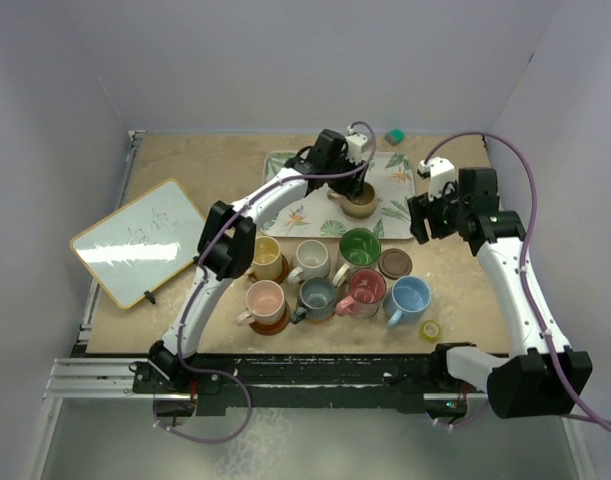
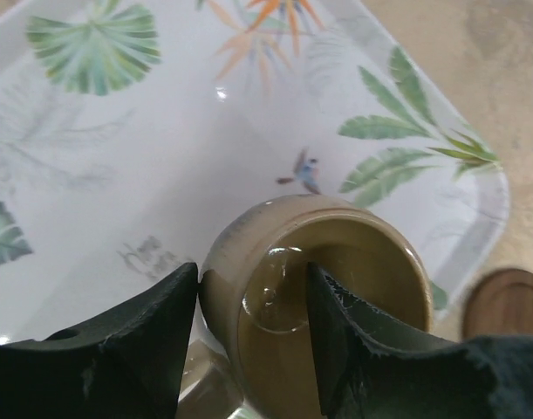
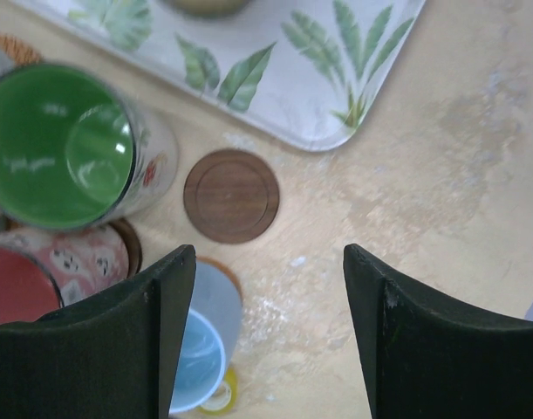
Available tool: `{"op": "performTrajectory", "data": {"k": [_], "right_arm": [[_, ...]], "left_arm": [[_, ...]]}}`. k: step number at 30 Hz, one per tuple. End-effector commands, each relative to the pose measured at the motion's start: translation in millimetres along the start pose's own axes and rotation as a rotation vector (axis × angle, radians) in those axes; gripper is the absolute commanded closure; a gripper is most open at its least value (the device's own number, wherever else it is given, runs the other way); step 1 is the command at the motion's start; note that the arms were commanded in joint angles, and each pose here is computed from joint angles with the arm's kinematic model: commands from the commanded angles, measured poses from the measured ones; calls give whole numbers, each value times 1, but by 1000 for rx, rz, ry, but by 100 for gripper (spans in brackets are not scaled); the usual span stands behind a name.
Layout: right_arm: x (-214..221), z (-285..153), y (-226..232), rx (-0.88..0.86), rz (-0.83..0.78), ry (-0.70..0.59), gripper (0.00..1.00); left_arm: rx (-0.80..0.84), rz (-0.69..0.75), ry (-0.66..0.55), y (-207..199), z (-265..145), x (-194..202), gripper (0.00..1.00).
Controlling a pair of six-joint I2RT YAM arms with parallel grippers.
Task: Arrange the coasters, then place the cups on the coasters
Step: Move the cup to the tray.
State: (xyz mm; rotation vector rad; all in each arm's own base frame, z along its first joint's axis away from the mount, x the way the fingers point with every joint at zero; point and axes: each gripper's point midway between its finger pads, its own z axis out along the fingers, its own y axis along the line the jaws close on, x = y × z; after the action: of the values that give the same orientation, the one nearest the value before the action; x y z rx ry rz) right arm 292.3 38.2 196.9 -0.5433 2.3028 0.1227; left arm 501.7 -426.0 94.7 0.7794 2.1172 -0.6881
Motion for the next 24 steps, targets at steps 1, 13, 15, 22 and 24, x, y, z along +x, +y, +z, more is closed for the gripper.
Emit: {"op": "performTrajectory", "data": {"k": [1, 13, 15, 22, 24], "right_arm": [[-47, 8, -21, 75, 74, -92, 30], [-97, 74, -24, 42, 207, -86, 31], [-102, 87, -19, 38, 201, -75, 31], [-106, 126, -10, 47, 228, -11, 33], [-104, 135, -8, 47, 226, 13, 34]], "left_arm": [[67, -31, -103, -35, -49, -57, 49], [-72, 116, -194, -24, -120, -91, 34], [-115, 147, -206, -16, -137, -90, 32], [-246, 227, -202, 9, -199, -69, 29], [-274, 241, -194, 16, -214, -58, 28]]}}
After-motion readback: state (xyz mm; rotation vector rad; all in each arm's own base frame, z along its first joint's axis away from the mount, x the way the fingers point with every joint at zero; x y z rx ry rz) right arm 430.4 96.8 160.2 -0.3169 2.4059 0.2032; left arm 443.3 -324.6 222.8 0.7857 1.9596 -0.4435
